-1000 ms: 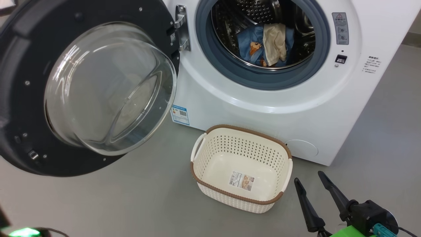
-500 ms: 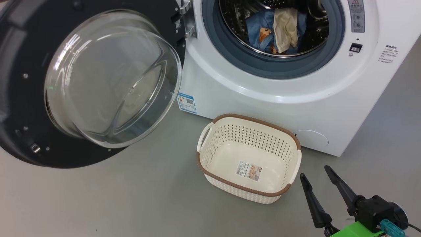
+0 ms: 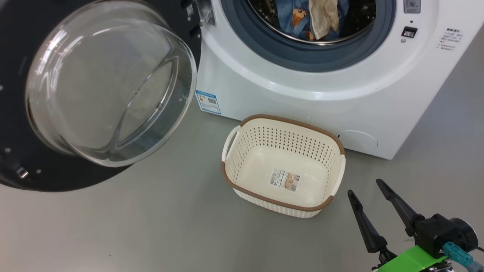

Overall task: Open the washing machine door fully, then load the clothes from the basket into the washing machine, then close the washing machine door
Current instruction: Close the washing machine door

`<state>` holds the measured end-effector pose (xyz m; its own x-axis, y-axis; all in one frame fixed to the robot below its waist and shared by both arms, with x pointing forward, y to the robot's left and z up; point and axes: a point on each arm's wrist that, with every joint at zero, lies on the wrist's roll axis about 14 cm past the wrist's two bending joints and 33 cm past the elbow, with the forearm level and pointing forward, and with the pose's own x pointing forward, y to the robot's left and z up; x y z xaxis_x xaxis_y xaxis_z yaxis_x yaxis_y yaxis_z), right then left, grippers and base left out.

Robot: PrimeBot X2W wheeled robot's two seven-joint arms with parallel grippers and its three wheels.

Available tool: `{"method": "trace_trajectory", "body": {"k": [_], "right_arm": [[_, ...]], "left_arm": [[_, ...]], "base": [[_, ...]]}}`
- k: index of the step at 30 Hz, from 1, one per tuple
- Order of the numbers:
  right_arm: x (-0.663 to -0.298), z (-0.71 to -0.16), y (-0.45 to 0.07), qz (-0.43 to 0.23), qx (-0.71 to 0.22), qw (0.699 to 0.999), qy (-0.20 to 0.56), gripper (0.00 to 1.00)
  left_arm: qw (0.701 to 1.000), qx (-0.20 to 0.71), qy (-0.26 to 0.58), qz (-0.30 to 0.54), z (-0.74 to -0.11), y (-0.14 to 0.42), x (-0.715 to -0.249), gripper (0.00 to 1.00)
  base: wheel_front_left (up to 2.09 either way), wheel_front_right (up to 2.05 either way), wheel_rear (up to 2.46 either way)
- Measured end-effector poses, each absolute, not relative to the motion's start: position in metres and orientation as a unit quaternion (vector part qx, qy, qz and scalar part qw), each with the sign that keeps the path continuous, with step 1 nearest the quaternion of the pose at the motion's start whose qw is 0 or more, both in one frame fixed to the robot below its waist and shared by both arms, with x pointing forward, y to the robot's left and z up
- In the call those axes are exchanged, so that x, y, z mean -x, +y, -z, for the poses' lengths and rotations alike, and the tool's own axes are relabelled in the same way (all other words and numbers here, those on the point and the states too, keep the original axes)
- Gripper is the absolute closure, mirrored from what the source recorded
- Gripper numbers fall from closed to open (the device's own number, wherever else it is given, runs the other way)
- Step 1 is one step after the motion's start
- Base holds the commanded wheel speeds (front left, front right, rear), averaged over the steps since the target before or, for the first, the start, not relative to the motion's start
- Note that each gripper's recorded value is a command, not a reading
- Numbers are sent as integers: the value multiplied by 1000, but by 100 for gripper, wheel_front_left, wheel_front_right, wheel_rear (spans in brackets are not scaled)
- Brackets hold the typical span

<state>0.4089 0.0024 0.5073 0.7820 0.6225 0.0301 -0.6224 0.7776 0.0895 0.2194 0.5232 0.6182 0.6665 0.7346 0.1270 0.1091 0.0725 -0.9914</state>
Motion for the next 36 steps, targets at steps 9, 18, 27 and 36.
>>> {"method": "trace_trajectory", "body": {"k": [9,18,27,36], "right_arm": [[-423,-503,-2,-333,-44,942,-1,0],[-436,-489,-13,-324,-41,945,14,0],[-443,-479,-21,-315,-43,948,26,0],[-445,-477,-21,-316,-42,947,27,0]], "left_arm": [[663,649,-260,-268,-588,523,-258,100],[694,630,-196,-287,-565,515,-300,100],[689,627,-188,-311,-551,519,-311,100],[702,618,-160,-314,-543,517,-312,100]], "base": [[0,0,0],[0,0,0],[0,0,0],[0,0,0]]}}
